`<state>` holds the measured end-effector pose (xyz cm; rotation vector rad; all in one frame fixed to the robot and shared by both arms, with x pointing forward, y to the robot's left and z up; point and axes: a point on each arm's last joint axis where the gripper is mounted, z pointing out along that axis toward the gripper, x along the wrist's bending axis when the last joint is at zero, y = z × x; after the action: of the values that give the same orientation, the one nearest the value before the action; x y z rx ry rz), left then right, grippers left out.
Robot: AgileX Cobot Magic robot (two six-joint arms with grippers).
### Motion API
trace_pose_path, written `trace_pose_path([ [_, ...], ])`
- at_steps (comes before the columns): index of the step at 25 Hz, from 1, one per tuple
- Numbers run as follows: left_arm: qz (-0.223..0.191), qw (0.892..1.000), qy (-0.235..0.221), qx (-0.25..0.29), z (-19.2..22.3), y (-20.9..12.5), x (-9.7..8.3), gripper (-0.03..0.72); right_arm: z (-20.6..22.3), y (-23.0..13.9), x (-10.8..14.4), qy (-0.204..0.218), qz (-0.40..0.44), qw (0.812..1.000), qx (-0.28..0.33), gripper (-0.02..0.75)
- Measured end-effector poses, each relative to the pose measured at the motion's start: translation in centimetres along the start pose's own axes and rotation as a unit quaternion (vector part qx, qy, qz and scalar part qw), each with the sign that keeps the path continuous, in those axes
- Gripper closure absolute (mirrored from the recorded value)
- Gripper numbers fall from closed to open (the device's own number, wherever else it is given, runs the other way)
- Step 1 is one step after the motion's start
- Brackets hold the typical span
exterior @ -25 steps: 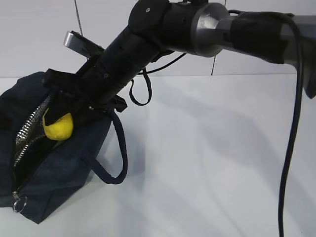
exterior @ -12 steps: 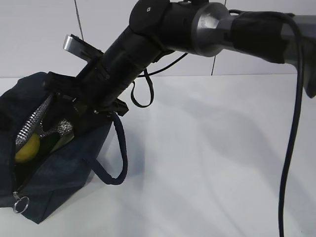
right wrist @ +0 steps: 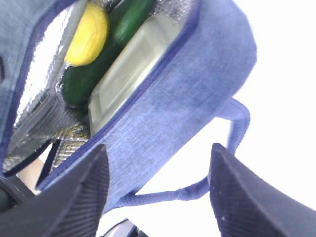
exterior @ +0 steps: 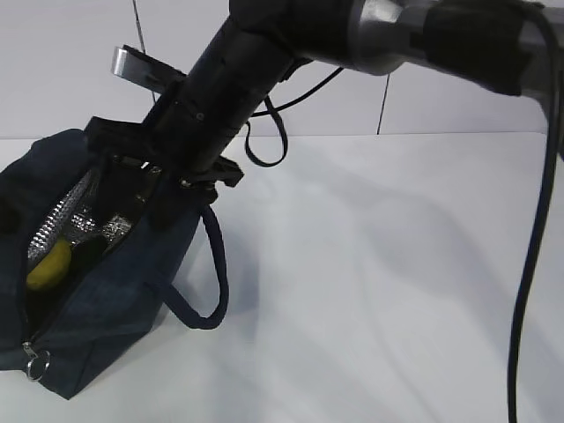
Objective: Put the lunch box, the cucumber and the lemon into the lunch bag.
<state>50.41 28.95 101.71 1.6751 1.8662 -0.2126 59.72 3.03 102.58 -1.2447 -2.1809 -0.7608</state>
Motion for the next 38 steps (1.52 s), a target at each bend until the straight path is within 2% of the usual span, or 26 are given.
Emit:
trace_pose_path([
  [5, 0.0, 1.0, 0.0, 0.001, 0.0, 0.0, 0.0, 0.69, -2.7, -0.3, -0.2, -0.122, 0.01, 0.992, -0.021, 0.277],
  [8, 0.0, 1.0, 0.0, 0.001, 0.0, 0.0, 0.0, 0.69, -4.0, -0.3, 0.0, -0.155, 0.016, 0.987, -0.038, 0.277],
  [15, 0.0, 1.0, 0.0, 0.001, 0.0, 0.0, 0.0, 0.69, -4.1, -0.4, 0.0, -0.158, 0.03, 0.986, -0.039, 0.277],
  [21, 0.0, 1.0, 0.0, 0.001, 0.0, 0.0, 0.0, 0.69, -2.0, -0.2, -1.2, -0.143, 0.056, 0.988, -0.017, 0.277],
  [32, 0.0, 1.0, 0.0, 0.001, 0.0, 0.0, 0.0, 0.69, 0.9, -0.2, -3.4, -0.143, 0.088, 0.986, 0.013, 0.277],
  [38, 0.0, 1.0, 0.0, 0.001, 0.0, 0.0, 0.0, 0.69, 1.3, -0.2, -3.6, -0.142, 0.092, 0.986, 0.017, 0.29],
])
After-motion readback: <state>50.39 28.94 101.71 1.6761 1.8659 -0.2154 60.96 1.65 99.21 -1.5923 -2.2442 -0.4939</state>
